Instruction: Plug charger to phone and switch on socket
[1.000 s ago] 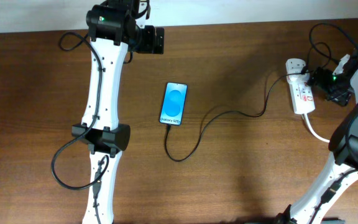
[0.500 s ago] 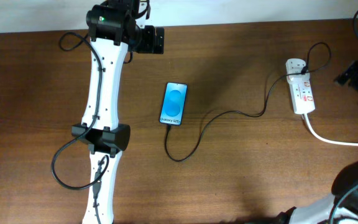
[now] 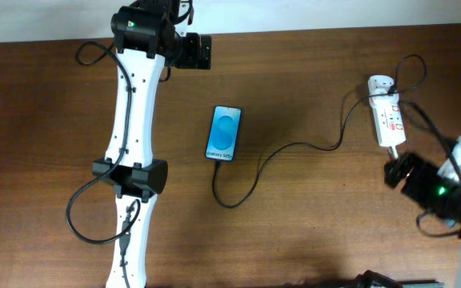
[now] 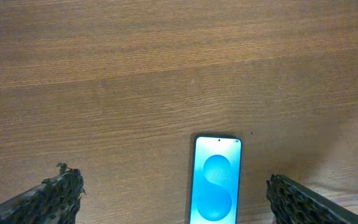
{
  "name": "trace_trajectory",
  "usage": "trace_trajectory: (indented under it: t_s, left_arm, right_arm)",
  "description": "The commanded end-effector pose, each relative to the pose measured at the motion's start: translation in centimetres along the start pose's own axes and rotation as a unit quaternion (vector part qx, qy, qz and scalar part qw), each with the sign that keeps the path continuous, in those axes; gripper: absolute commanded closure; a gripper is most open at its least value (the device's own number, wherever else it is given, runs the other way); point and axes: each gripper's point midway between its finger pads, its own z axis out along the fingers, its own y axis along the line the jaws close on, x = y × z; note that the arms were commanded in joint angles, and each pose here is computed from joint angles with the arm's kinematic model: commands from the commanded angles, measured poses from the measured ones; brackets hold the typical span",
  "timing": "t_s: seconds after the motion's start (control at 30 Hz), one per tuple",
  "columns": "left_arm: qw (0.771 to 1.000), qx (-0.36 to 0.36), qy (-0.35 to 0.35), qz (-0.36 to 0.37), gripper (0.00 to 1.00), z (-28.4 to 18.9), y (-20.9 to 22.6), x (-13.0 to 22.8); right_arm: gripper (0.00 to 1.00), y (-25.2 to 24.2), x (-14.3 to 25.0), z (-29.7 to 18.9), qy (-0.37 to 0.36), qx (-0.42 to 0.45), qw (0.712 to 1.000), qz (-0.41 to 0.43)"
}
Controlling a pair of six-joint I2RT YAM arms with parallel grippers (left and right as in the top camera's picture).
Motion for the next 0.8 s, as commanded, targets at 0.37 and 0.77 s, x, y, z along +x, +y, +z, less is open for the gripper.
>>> trace_trajectory:
  t_s: [0.37,0.77]
  left_arm:
    - [1.000,-0.008,-0.007,-0.008,0.01,-0.5,0.5,-0.3]
    - [1.000,-0.008,-0.007,-0.008,0.01,-0.5,0.5,-0.3]
  right_arm:
    - [0.02,-0.8,3.3,2.0,0.121,0.017,0.992,0.042]
    - [0.02,1.9,2.9,2.9,0.113,-0.013,0.993,-0.031]
